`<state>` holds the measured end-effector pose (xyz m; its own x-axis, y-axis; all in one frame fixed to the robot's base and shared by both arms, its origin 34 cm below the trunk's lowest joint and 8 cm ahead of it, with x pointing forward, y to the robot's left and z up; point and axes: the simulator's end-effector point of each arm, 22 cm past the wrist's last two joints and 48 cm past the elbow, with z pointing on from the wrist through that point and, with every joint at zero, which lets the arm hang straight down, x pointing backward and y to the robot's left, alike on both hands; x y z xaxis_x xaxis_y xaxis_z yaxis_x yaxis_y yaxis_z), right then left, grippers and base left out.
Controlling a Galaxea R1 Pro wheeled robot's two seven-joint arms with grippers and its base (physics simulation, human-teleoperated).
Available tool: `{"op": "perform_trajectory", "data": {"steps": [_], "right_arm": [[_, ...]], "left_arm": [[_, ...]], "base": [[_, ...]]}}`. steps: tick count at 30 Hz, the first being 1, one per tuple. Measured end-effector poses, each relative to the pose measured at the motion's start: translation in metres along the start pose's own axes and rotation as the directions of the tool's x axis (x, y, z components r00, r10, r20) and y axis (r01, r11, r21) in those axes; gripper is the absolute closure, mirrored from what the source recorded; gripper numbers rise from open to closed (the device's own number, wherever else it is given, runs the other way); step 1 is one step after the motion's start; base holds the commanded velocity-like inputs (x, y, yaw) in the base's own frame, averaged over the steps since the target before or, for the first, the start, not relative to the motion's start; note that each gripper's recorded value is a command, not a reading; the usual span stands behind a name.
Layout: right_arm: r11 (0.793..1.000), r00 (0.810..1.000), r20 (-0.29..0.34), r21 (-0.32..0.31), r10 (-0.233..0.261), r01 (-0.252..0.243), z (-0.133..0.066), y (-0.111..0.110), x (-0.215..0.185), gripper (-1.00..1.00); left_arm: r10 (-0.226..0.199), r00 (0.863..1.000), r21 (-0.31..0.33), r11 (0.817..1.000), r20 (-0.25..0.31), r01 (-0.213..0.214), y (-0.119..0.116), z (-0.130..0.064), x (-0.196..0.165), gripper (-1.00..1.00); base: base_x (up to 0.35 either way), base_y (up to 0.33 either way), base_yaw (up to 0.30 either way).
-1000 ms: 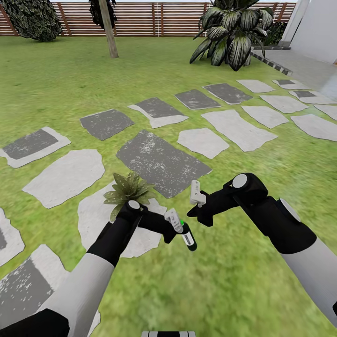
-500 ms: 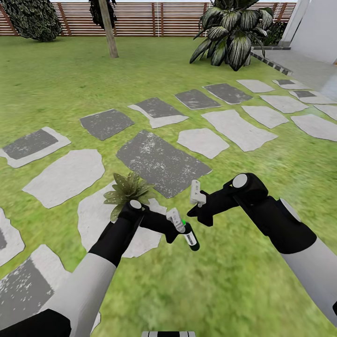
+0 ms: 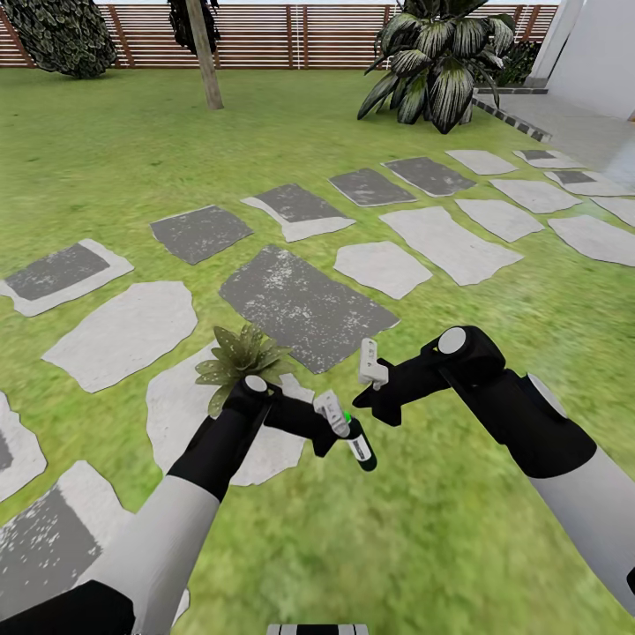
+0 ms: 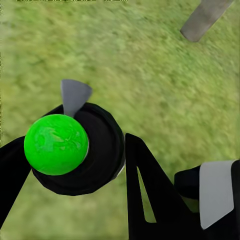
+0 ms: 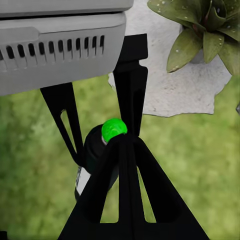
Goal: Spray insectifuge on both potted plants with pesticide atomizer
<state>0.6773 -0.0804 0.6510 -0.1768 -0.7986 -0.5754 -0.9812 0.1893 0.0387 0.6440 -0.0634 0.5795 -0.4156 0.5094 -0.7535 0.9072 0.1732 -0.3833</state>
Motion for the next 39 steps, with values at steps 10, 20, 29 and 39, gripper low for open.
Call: {"op": "perform_trajectory", "data": {"steps": [10, 20, 29, 39], "right_arm": [[1.0, 1.0, 0.001, 0.0, 0.002, -0.002, 0.0, 0.0, 0.0, 1.0], [1.0, 1.0, 0.001, 0.002, 0.002, -0.002, 0.0, -0.001, 0.0, 1.0], [1.0, 1.0, -0.001, 0.005, 0.004, -0.004, 0.001, -0.002, 0.001, 1.0], [1.0, 1.0, -0.001, 0.007, 0.004, -0.004, 0.0, -0.002, 0.001, 1.0]], "left_arm": [[-0.011, 0.999, 0.022, 1.0, 0.052, 0.01, -0.004, -0.001, -0.014, 1.0], [-0.014, 0.998, 0.027, 1.0, 0.068, 0.012, -0.004, -0.003, -0.019, 1.0], [-0.031, 0.997, 0.028, 0.999, 0.072, 0.029, -0.002, -0.005, -0.024, 1.0], [-0.056, 0.995, 0.039, 0.998, 0.079, 0.053, -0.004, -0.006, -0.027, 1.0]], "base": [[0.0, 0.0, 0.0], [0.0, 0.0, 0.0], [0.0, 0.0, 0.0], [0.0, 0.0, 0.0]]}}
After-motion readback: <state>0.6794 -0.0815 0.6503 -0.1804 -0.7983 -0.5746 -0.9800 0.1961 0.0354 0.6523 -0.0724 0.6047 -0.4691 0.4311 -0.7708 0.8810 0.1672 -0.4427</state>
